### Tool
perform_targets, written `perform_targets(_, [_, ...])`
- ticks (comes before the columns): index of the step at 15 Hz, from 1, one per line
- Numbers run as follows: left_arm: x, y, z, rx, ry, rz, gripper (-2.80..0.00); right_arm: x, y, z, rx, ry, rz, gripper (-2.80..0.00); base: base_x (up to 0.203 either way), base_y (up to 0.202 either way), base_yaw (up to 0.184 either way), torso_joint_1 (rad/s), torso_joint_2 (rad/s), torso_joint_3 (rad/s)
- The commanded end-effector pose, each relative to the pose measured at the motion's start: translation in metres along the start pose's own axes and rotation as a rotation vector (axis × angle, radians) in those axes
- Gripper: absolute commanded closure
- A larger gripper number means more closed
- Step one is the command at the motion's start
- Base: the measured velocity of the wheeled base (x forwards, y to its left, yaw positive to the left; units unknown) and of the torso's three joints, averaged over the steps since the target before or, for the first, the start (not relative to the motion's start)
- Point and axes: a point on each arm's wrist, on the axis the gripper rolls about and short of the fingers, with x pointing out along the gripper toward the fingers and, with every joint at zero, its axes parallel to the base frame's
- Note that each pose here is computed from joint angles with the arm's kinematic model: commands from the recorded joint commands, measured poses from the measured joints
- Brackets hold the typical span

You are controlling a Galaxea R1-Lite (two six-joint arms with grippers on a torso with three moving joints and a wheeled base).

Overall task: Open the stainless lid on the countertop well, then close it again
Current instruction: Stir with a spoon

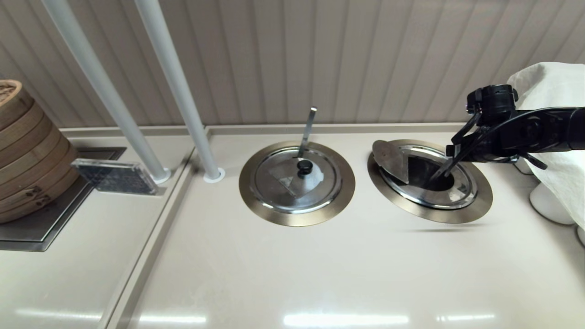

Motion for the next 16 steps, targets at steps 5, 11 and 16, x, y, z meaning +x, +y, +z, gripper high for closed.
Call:
perform_targets(5, [0.000, 0.000, 0.000, 0.000, 0.001, 0.001, 0.00, 0.038, 0.011, 0.003, 0.158, 0.011, 0.075, -2.80, 0.000, 0.000, 0.000, 0.000, 0.00, 0.000])
perform_targets(11, [0.000, 0.000, 0.000, 0.000, 0.001, 0.001, 0.00, 0.059, 0.014, 0.012, 0.335, 0.009, 0.293, -2.80, 0.000, 0.000, 0.000, 0.000, 0.00, 0.000])
perform_targets(16, [0.000, 0.000, 0.000, 0.000, 0.001, 0.001, 0.00, 0.087, 0.023, 0.012, 0.368, -0.092, 0.273, -2.80, 0.000, 0.000, 0.000, 0.000, 0.00, 0.000])
